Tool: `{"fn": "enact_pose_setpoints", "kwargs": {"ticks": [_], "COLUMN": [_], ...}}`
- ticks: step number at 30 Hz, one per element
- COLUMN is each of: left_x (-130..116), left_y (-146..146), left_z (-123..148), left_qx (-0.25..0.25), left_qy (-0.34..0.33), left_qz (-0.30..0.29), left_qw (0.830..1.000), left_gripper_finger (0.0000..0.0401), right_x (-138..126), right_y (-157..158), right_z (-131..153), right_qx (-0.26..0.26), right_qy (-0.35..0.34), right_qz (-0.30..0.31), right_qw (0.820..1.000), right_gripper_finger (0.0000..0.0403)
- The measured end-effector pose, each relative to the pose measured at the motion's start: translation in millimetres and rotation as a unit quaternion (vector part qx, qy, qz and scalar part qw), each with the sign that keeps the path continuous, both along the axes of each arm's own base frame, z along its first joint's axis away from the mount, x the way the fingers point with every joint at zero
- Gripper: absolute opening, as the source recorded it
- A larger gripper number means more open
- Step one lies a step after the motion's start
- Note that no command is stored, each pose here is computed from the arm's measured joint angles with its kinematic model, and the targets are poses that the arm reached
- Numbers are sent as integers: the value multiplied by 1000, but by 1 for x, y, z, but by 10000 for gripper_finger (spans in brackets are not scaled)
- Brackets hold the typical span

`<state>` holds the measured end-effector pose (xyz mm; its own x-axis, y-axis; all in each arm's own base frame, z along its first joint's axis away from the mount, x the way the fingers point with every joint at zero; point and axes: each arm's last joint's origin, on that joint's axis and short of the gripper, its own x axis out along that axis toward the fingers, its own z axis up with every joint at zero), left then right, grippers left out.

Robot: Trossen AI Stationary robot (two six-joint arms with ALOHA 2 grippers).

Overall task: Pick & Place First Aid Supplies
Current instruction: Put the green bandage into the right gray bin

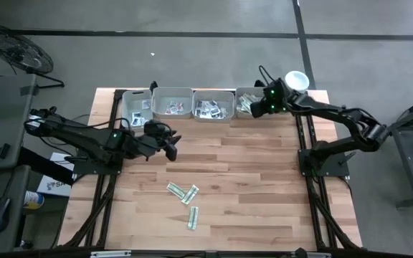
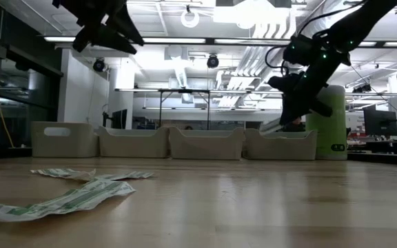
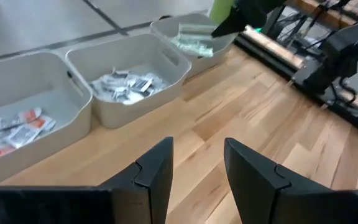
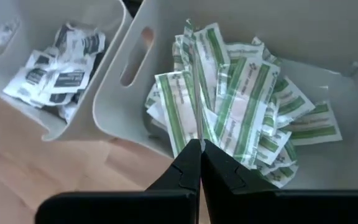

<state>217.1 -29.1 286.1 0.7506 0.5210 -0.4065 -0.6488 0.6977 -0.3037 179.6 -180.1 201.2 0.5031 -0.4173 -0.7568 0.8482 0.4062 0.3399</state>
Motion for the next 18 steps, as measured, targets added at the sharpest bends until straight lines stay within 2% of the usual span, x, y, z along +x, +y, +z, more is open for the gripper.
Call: {"fn": "enact_pose_setpoints", "kwargs": {"ticks": [9,18], "left_x": [-9,-11], "left_y": [1,-1], "left_z": [-12,-17], "left_qx": [-56,-88], "left_qy": [41,72], "left_qz": [22,-3], "left_qw": [997,993], "left_gripper_finger": [143,143], "right_x": [-3,-2], "right_y": [-2,-3], "right_z": [-4,-3], "right_qx": [-8,-12], "right_qy": [-1,-8], "right_qz": [-54,-60], "right_qw": [999,998], "right_gripper_finger": [18,105]}}
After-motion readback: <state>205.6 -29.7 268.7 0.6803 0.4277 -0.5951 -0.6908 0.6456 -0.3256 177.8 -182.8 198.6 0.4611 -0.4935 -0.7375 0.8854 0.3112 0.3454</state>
